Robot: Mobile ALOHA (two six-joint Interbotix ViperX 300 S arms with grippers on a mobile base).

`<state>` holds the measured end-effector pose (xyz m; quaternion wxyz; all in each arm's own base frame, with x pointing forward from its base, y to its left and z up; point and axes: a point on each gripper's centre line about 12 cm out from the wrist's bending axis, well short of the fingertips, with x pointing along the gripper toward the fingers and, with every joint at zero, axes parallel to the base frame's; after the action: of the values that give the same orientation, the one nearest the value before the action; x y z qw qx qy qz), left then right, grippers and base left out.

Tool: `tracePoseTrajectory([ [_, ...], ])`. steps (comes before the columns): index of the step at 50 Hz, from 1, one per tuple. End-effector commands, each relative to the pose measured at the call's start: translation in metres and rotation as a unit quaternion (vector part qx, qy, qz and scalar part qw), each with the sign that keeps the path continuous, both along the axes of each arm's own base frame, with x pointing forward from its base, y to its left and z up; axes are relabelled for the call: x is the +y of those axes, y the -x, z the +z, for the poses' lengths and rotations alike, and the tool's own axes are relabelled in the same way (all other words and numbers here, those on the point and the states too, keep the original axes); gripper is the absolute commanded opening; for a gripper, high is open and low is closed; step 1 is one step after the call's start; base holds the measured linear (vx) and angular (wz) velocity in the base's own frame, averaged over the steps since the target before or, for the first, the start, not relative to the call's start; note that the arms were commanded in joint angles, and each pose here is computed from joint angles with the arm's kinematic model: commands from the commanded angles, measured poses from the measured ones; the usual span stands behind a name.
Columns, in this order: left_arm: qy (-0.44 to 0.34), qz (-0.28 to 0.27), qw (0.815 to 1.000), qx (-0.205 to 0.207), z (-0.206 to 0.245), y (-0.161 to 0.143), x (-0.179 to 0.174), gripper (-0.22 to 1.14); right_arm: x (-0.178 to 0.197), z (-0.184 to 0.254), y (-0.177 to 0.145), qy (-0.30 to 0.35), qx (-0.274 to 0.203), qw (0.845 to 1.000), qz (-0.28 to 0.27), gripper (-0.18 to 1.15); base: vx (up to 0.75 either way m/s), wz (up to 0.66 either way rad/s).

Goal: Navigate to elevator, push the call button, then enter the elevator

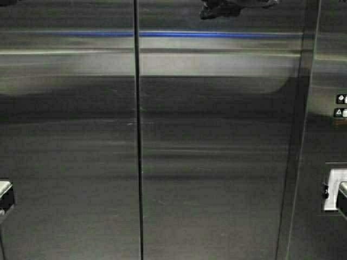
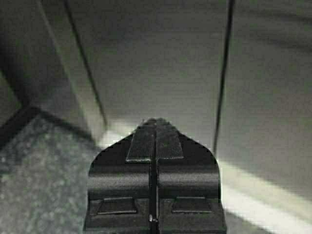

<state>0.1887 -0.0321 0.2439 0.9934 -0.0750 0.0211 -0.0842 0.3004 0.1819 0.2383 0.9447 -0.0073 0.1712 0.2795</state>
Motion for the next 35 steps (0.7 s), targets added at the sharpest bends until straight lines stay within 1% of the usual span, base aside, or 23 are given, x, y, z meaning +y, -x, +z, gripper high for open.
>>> tracePoseTrajectory([
  [1,0.001,0.000,1.000,-0.005,0.0033,-0.0015,-0.0003,0.03,0.0022,0.0126,-0.0013,-0.008,-0.016,1.000,0.003,0.06,0.00,0.00],
  [35,0.001,0.000,1.000,-0.005,0.0033,-0.0015,-0.0003,0.03,0.0018,0.0121,-0.0018,-0.008,-0.016,1.000,0.001,0.06,0.00,0.00],
])
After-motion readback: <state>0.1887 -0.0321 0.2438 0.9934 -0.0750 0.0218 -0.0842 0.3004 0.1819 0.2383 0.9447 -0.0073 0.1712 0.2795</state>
